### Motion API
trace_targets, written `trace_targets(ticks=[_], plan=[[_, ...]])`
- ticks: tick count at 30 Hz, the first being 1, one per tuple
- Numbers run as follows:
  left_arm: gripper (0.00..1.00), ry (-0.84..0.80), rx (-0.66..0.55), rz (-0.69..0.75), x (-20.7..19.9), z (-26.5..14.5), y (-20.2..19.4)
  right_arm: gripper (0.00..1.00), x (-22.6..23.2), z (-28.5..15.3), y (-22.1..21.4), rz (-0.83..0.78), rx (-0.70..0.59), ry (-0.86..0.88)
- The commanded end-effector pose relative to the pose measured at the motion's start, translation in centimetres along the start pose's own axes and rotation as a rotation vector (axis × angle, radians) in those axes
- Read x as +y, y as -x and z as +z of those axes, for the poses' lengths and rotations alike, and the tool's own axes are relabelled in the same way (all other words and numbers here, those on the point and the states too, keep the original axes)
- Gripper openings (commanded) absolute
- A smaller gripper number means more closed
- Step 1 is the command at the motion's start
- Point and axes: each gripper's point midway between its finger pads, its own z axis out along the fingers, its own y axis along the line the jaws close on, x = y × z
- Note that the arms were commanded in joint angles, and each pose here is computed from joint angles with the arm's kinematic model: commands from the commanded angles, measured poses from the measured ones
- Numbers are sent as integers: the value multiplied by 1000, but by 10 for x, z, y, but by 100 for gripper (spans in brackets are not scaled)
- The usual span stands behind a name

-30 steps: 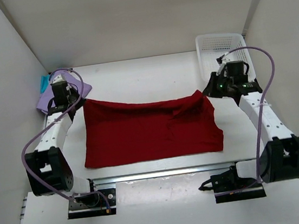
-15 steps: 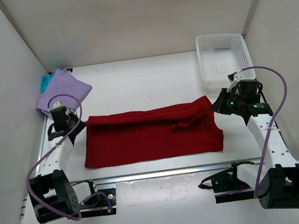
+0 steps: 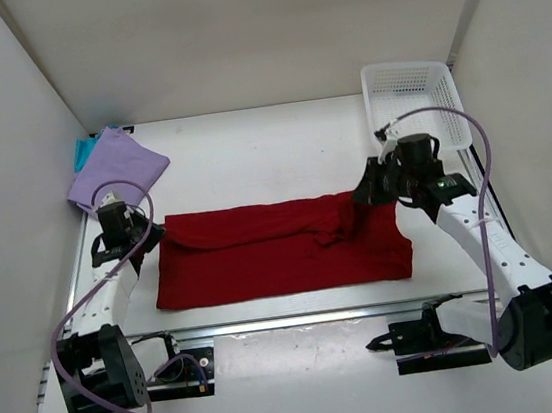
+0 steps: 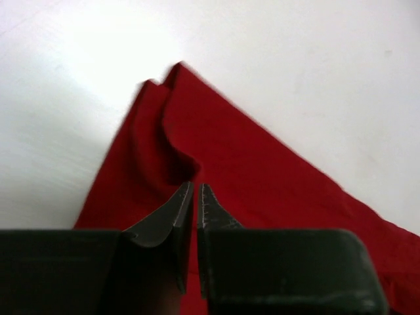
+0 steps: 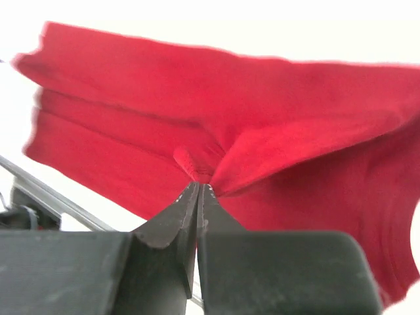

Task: Fold and stack the t-shirts
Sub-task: Fold the other side of the tshirt into a rectangle

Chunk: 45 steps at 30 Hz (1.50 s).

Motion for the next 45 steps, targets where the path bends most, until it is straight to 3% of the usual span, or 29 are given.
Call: trace_targets(ticks=[1,5,8,16,20,23,26,28,29,31,34,35,38,41,43,45], plan=[[18,-127,-114,18,-46,-20,38,0,53,-23,65,-69,-172,94],[17,-163,-109,27,-58,-21,35,0,81,-53,77,-92,-222,168],[17,-166,-107,18,-55,-20,36,0,74,-67,69,-61,-240,184],[16,-187,-74,22,-61,-14,22,0,-47,-26,-41,114,-70,-82],[18,-224,-90,33,-72,-18,21,0,-61,-21,-65,112,-19,-148],[18,-242,-92,44,-77,-21,19,12,-70,-23,-73,113,-4,-216],[18,-278,-89,66,-85,-29,15,30,-65,-34,-59,46,-56,-284],[20,-315,-71,105,-96,-34,1,28,-54,-41,-47,-32,-99,-321],[22,-349,-63,125,-107,-39,-6,22,-37,-41,-41,-97,-117,-303],[23,-370,-29,166,-114,-40,-30,22,-12,-25,-52,-188,-66,-247],[31,-416,26,247,-129,-44,-70,8,6,12,-98,-298,121,-201],[36,-436,44,270,-135,-46,-82,7,16,22,-103,-325,126,-163],[50,-459,105,312,-130,-45,-116,22,27,49,-115,-378,176,-137],[65,-482,127,315,-127,-45,-127,29,36,61,-117,-412,184,-117],[94,-521,131,314,-131,-48,-131,30,34,70,-122,-432,207,-133],[99,-529,135,312,-131,-48,-132,30,30,77,-123,-424,214,-143]])
